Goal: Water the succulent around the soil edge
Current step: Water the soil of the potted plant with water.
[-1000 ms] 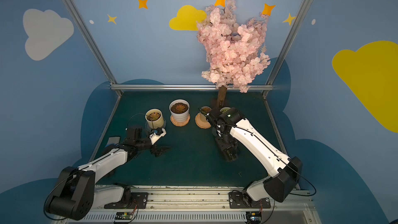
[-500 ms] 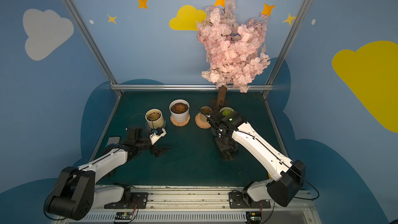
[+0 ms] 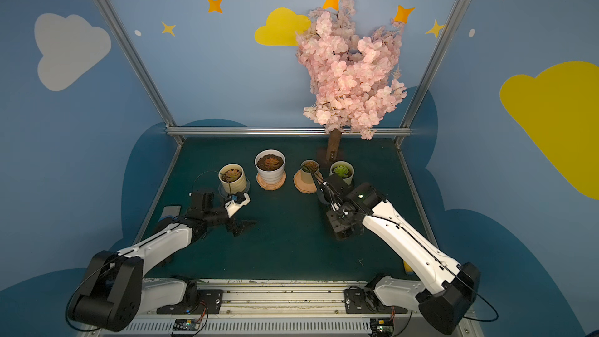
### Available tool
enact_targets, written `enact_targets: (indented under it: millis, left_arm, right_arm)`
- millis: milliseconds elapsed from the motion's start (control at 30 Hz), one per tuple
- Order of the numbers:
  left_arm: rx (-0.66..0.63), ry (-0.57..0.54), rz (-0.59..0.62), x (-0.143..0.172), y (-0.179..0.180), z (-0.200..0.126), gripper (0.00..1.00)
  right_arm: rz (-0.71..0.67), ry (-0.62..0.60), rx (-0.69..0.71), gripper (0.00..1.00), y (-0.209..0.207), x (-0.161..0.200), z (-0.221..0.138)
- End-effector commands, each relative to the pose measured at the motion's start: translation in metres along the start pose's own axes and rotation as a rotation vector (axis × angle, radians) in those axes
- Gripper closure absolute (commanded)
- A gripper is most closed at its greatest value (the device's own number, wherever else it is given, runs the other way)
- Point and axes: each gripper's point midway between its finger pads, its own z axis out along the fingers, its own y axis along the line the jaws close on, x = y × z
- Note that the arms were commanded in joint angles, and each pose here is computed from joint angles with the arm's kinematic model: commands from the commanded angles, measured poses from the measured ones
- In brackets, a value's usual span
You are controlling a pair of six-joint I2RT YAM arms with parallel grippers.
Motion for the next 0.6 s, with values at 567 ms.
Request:
enact_targets:
  millis: [567]
  left_arm:
    - [0.015,-0.009,0.012,-0.002,-0.006,0.0,0.0]
  right_arm:
    - [0.266,-0.361,0.005,1.0,-0.034,0.024,-0.044]
